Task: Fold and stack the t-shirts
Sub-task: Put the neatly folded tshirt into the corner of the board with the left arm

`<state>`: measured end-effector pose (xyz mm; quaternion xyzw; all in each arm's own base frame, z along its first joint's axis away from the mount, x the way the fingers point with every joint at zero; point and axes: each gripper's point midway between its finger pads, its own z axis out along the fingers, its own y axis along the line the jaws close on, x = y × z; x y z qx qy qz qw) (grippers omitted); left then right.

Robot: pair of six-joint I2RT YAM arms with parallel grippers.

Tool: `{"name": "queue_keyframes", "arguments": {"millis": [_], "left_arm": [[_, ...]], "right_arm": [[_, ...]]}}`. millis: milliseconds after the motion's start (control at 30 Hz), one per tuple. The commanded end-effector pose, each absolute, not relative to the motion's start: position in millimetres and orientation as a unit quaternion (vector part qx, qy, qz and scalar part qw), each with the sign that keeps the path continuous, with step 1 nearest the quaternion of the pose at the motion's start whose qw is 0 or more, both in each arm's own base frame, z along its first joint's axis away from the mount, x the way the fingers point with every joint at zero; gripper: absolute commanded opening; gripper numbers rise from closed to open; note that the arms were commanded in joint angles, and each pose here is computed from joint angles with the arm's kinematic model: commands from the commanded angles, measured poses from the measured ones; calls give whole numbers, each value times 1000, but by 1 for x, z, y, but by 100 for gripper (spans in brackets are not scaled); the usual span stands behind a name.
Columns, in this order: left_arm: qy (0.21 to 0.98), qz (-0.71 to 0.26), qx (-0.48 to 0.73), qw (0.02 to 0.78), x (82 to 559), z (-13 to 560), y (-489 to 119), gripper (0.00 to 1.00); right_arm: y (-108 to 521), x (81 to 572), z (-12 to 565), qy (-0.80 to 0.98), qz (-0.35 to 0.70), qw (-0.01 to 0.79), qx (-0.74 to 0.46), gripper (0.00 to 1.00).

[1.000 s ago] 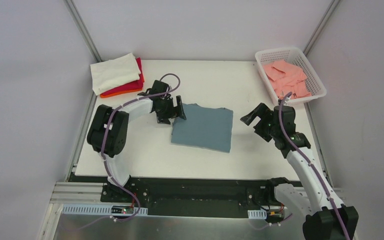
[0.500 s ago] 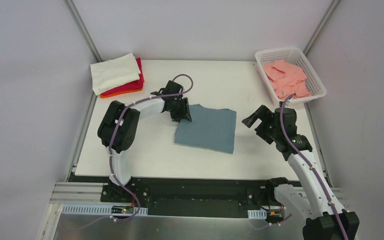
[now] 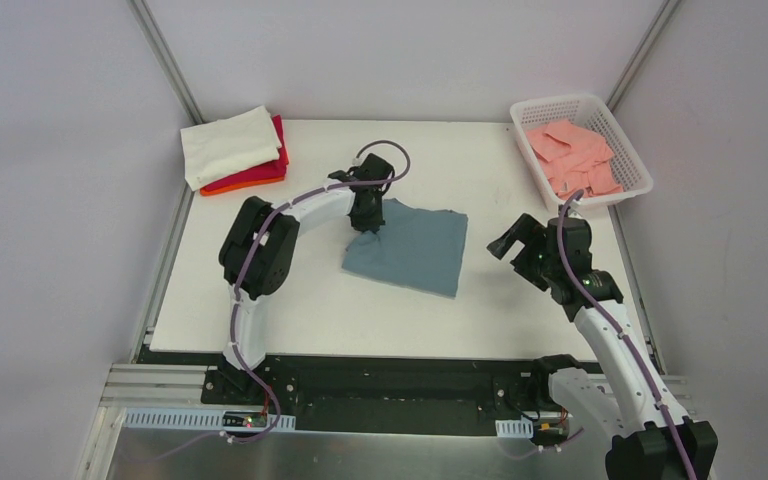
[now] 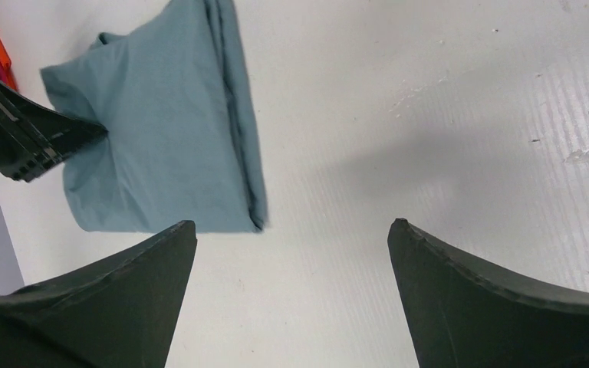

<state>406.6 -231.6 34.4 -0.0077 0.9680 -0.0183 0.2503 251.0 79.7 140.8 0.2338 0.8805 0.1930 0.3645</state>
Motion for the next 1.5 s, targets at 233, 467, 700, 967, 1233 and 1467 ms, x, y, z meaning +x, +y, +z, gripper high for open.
{"name": "queue_keyframes", "arguments": {"millis": [233,467,700,967,1233,1467], "left_arm": [[900,214,65,375,533,147,-103,0],[867,278,73,408,583,207,-29,0],[816,312,61,484,617,283,16,0],[783,306,52,539,624,331,31,0],[756,255,36,601,606,390,19,0],[745,216,9,631,587,419,14,0]], "right_arm": [[60,260,132,875,144,398,234,100],[60,267,126,875,142,400,234,100],[59,272,117,879,133,392,235,100],[60,276,111,885,128,381,236,100],[61,277,108,887,126,375,239,100],[60,276,108,885,128,377,240,100]]}}
